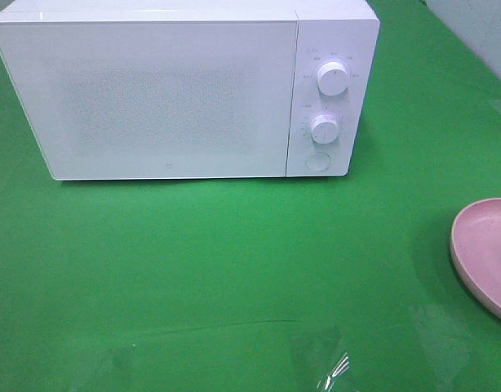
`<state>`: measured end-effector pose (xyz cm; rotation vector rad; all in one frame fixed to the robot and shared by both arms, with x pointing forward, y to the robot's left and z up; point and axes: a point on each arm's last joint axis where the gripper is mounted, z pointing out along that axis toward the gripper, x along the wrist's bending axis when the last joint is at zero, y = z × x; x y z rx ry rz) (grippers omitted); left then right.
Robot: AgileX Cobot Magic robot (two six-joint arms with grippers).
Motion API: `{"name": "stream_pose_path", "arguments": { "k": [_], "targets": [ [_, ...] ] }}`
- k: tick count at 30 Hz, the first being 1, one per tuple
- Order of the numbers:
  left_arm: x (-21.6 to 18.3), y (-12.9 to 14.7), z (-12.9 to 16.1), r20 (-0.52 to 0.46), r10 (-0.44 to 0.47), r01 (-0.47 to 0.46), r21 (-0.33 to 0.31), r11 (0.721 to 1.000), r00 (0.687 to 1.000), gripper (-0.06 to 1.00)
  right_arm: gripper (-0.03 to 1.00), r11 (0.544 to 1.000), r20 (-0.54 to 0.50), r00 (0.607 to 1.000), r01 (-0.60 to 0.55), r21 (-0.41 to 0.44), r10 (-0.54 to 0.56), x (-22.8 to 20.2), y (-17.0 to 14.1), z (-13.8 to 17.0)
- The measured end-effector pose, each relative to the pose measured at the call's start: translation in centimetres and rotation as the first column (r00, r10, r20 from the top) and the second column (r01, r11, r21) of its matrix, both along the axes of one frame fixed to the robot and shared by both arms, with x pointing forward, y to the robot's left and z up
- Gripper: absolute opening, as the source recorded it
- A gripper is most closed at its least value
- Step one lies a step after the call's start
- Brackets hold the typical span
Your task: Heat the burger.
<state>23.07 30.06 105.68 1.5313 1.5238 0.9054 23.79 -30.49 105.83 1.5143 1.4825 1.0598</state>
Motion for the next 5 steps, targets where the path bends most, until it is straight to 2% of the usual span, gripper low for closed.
{"name": "stream_pose_path", "arguments": {
  "k": [5],
  "targets": [
    [0.0, 0.0, 0.0, 0.0, 0.0, 0.0, 0.0, 1.0, 1.0, 0.98, 0.77, 1.0, 0.0, 1.0, 0.0, 0.0, 0.0, 0.0, 0.0, 0.0]
  ]
}}
